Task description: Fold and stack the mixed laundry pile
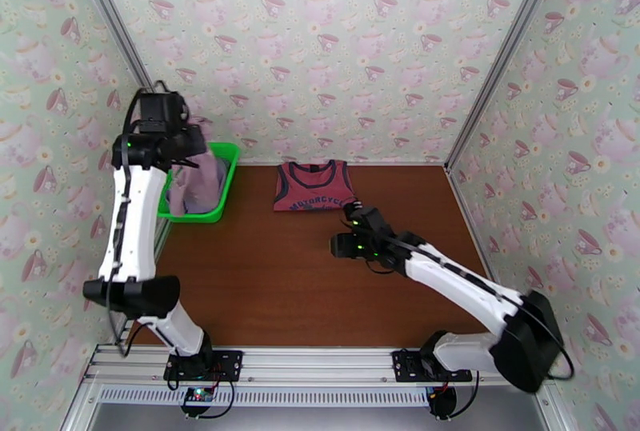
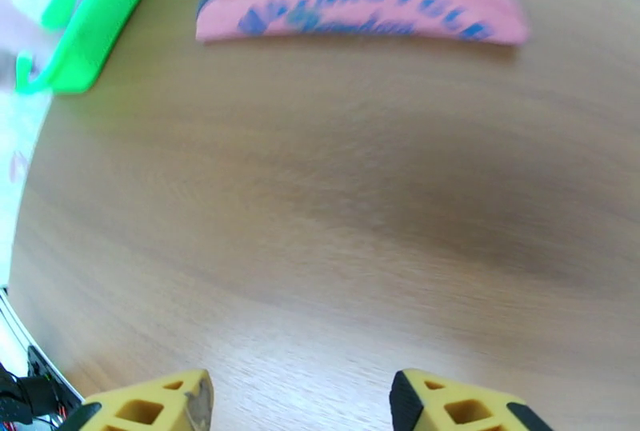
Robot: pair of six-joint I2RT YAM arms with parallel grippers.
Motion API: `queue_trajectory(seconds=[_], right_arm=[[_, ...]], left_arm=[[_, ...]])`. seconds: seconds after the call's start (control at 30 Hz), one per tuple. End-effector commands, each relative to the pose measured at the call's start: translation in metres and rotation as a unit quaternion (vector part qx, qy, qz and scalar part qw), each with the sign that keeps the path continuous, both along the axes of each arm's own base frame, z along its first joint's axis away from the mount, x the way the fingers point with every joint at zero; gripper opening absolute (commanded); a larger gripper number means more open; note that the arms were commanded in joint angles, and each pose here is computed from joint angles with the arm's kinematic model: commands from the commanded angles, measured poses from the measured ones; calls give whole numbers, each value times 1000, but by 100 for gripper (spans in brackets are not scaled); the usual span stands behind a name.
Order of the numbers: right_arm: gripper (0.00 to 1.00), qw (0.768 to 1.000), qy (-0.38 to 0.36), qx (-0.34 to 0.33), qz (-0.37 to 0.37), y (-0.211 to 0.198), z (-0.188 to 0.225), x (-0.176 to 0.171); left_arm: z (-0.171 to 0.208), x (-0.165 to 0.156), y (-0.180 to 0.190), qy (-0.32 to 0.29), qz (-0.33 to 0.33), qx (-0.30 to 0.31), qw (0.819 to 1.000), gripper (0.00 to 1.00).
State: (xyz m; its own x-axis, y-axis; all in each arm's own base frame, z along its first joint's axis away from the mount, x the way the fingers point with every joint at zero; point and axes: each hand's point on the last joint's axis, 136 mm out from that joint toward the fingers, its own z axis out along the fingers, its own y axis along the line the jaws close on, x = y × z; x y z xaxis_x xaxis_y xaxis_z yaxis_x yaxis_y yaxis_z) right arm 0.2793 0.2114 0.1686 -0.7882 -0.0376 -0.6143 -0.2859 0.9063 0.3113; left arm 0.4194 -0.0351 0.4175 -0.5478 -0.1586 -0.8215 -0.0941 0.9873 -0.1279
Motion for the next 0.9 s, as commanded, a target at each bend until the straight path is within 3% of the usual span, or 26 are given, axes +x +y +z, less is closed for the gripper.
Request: queue_trajectory(seconds=[0.0, 0.2, 0.4, 0.53, 0.73, 0.8, 0.87], right_arm=[[66, 999, -25, -1, -20, -31, 7, -9], [67, 998, -39, -7, -42, -67, 3, -30], [67, 996, -60, -9, -62, -85, 5, -42], [68, 994, -71, -25, -83, -99, 8, -47], [69, 991, -86, -45, -93, -113, 15, -55], [69, 991, -92, -39, -89, -111, 20, -55], [69, 991, -96, -39, -88, -111, 26, -53]], left_arm=[[-12, -40, -66, 33, -77, -39, 996, 0], [-14, -86, -176, 37, -194, -67, 978, 0], [-1, -112, -253, 29, -266, -93, 959, 0], [-20, -122, -300, 42, -296, -103, 949, 0], [-45, -136, -328, 58, -319, -41, 945, 0], [-44, -143, -327, 54, -341, -3, 939, 0], [-38, -155, -326, 41, -386, 50, 920, 0]])
